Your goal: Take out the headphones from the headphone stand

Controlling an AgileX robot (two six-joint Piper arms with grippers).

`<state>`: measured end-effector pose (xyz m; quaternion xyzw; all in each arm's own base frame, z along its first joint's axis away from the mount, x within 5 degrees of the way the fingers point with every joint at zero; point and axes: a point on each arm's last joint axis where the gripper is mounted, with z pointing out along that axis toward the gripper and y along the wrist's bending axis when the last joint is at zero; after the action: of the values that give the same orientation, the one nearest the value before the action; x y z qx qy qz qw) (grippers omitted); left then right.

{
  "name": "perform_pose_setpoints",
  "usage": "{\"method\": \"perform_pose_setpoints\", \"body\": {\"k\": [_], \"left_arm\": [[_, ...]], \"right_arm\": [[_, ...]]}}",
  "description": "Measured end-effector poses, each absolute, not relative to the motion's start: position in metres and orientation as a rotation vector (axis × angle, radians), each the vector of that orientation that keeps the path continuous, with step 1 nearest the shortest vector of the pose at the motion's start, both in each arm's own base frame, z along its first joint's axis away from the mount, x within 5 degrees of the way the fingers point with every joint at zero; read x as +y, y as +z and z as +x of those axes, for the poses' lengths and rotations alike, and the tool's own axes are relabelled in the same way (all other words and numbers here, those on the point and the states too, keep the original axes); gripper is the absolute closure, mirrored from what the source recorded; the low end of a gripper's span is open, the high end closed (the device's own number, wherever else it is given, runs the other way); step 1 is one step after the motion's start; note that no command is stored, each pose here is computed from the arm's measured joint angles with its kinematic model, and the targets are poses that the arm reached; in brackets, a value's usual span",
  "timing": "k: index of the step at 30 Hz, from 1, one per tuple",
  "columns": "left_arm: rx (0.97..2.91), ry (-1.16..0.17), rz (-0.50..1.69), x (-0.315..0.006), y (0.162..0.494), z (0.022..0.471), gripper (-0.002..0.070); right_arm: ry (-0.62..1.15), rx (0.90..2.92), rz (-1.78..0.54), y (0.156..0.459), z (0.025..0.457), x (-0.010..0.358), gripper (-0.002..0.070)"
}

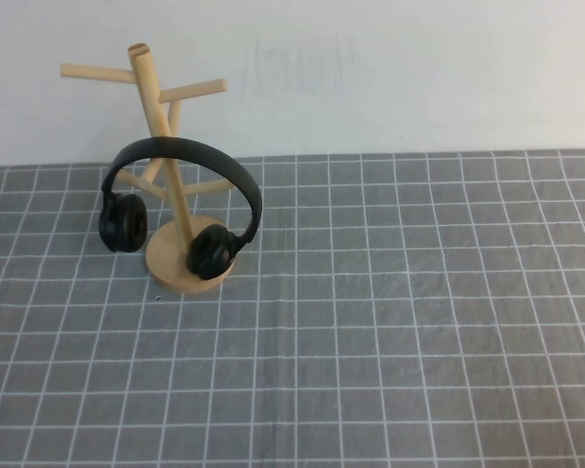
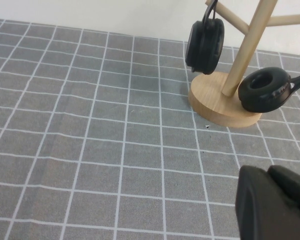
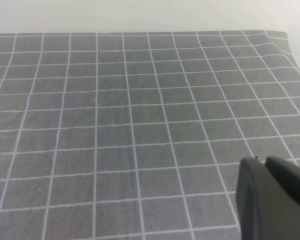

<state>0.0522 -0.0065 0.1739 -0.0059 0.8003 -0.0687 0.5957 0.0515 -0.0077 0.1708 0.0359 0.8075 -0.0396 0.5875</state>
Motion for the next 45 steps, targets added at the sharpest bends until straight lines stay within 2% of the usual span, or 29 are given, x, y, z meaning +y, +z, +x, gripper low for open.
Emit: {"method": "perform_pose_setpoints", "body": {"k": [35,39,42,45], "left_arm": [[1.841,-0.159,-0.017,-0.006,0.175,0.053,0.0674],[1.741,-0.167,-0.025,-0.006,0.183,0.055,0.0674],[1.556,-0.189,-0.049,-0.005,0.2,0.056,0.0674],[1.353,-0.276,-0.131,-0.003,0.217,0.054,0.0674]], "right_arm": [[-0.092,1.882,0.084,0.171,0.052,-0.008,0.0685],[-0.092,1.882,0.084,0.171,0.052,-0.008,0.0685],[-0.092,1.882,0.084,0.171,0.052,-0.008,0.0685],[-0.092,1.882,0.084,0.171,0.052,-0.008,0.0682]]}}
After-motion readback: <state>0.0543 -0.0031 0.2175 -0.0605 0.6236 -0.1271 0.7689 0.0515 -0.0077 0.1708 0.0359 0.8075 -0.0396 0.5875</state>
